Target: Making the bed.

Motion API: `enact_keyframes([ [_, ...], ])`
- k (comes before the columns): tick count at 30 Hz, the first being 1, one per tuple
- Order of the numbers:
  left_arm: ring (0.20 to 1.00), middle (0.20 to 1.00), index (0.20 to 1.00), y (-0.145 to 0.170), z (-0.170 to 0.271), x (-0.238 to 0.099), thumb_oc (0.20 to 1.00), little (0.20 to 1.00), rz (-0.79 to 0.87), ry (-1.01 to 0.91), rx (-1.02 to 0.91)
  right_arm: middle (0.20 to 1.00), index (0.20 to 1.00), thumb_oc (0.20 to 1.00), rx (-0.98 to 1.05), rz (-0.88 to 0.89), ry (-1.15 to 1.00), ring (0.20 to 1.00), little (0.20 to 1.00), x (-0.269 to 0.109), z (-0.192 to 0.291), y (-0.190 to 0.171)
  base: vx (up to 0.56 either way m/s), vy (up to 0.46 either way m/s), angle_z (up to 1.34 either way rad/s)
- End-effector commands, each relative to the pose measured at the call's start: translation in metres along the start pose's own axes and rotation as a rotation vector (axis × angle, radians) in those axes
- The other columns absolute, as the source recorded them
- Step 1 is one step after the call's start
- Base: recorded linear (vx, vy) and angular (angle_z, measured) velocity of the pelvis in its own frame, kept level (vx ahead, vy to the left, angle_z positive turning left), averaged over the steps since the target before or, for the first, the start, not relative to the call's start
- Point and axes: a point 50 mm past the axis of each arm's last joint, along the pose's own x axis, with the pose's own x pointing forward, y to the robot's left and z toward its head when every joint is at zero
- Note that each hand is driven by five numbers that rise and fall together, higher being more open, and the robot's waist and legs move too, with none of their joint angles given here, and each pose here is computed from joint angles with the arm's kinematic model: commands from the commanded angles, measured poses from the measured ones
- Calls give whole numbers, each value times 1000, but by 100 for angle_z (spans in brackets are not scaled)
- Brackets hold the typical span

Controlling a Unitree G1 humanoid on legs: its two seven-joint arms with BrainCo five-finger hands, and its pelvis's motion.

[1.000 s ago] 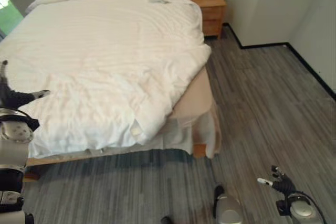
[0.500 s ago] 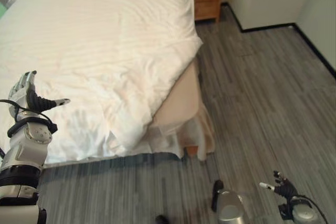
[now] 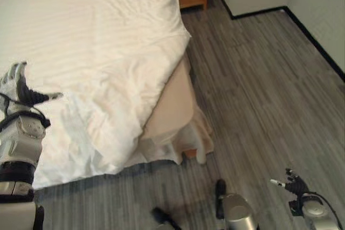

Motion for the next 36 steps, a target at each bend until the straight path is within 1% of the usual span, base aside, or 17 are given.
enact_keyframes([
  [1,1000,1000,1000,44,-5,14,1000,1000,133,-2,75,1000,1000,1000,60,-11,-121,1000,1000,4,26,1,-62,-10,-5],
  [4,1000,1000,1000,56,-5,18,1000,1000,164,-2,85,1000,1000,1000,90,2,-144,1000,1000,6,32,7,-26,-9,-4],
  [11,1000,1000,1000,67,-9,20,1000,1000,192,22,62,1000,1000,1000,110,16,-187,1000,1000,10,46,12,2,-38,-10],
  [12,1000,1000,1000,55,-13,15,1000,1000,148,23,67,1000,1000,1000,112,16,-211,1000,1000,10,52,13,-24,-73,-8],
  [14,1000,1000,1000,16,-51,-15,1000,1000,69,130,30,1000,1000,1000,107,-4,-238,1000,1000,11,57,13,-9,-41,-10],
  [15,1000,1000,1000,2,-67,-33,1000,1000,42,174,5,1000,1000,1000,97,-7,-255,1000,1000,10,60,12,-28,-42,-16],
  [18,1000,1000,1000,-5,-81,-47,1000,1000,27,222,-16,1000,1000,1000,104,-14,-284,1000,1000,10,65,11,-25,-45,-10],
  [19,1000,1000,1000,-14,-89,-56,1000,1000,6,258,-29,1000,1000,1000,116,-16,-310,1000,1000,9,71,12,-52,-82,2],
  [23,1000,1000,1000,-33,-101,-75,1000,1000,-39,327,-36,1000,1000,1000,145,-15,-351,1000,1000,11,81,17,-18,-56,11],
  [24,1000,1000,1000,16,-116,-45,1000,1000,70,411,-15,1000,1000,1000,134,3,-357,1000,1000,13,86,11,29,36,11],
  [25,1000,1000,1000,67,-97,-7,1000,1000,116,333,62,1000,1000,1000,112,26,-403,1000,1000,12,99,10,40,51,11],
  [26,1000,1000,1000,92,-88,5,1000,1000,159,297,98,1000,1000,1000,85,41,-420,1000,1000,11,103,9,31,37,4],
  [27,1000,1000,1000,106,-84,12,1000,1000,172,290,133,1000,1000,1000,81,45,-422,1000,1000,11,104,9,42,-6,-1],
  [30,1000,1000,1000,116,-75,21,1000,1000,193,282,130,1000,1000,1000,84,43,-409,1000,1000,13,102,14,47,-33,-11],
  [33,1000,1000,1000,123,-59,29,1000,1000,215,221,131,1000,1000,1000,69,53,-394,1000,1000,13,97,18,80,-25,-21],
  [34,1000,1000,1000,125,-48,34,1000,1000,229,178,103,1000,1000,1000,72,53,-380,1000,1000,12,92,18,71,-8,-26],
  [36,1000,1000,1000,129,-41,37,1000,1000,246,151,81,1000,1000,1000,85,59,-355,1000,1000,13,85,19,68,-5,-13],
])
